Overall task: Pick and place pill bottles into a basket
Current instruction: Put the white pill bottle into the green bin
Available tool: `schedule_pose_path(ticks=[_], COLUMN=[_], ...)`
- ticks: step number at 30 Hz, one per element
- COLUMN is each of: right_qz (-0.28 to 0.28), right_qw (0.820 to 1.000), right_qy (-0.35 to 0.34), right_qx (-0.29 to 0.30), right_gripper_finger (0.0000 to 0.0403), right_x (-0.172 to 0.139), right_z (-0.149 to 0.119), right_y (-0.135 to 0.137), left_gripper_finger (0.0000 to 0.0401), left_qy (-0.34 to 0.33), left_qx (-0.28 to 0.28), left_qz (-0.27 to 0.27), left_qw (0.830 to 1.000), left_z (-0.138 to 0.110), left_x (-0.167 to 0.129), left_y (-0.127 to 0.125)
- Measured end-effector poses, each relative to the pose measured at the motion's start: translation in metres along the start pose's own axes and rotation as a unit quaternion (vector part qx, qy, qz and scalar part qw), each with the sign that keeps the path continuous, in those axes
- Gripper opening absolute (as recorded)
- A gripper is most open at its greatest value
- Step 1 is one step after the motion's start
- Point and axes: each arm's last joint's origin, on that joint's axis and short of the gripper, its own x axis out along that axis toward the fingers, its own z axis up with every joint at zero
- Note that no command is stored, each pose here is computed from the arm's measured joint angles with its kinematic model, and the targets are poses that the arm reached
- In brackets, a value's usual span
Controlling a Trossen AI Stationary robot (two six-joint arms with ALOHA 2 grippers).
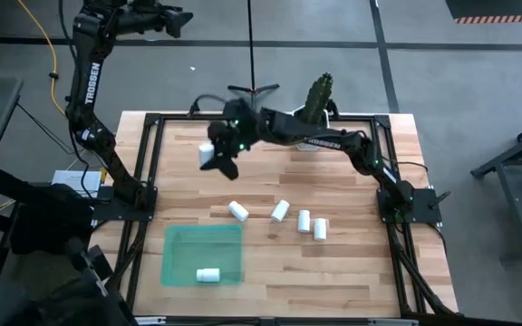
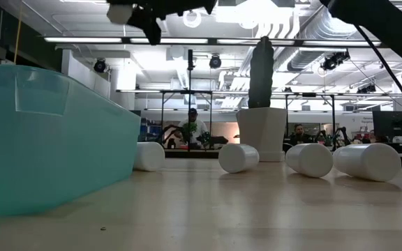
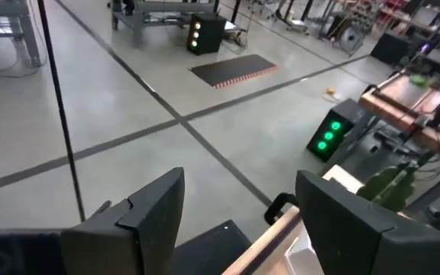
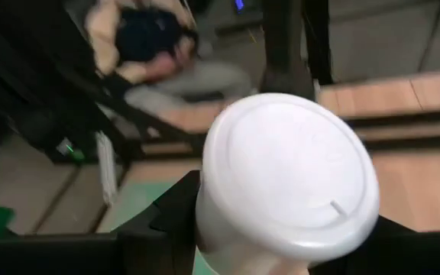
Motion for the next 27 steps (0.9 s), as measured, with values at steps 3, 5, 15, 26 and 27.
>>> schedule_pose_path(ticks=[3,5,15,26,27], right_qz=[-0.016,-0.01,-0.023,-0.051,-0.049], right_qw=[0.999,0.998,0.984,0.967,0.966], right_qy=[0.041,0.065,0.179,0.228,0.226], right_qx=[-0.001,0.001,0.014,0.098,0.111], right_gripper_finger=[0.0163,0.0163,0.0163,0.0163,0.0163], right_x=[0.017,0.029,0.071,0.086,0.088], right_z=[-0.015,-0.026,-0.073,-0.096,-0.097], right_y=[0.011,0.019,0.057,0.094,0.098], left_gripper_finger=[0.0279,0.0277,0.0279,0.0269,0.0268], left_qy=[0.0,0.005,0.048,0.127,0.131], left_qx=[-0.009,-0.012,-0.053,-0.116,-0.12], left_qz=[-0.003,-0.002,0.001,-0.038,-0.046], left_qw=[1.0,1.0,0.997,0.984,0.983], left_z=[0.0,-0.002,-0.017,-0.045,-0.046], left_x=[-0.002,-0.001,0.014,0.035,0.036], left_y=[0.006,0.007,0.015,0.022,0.02])
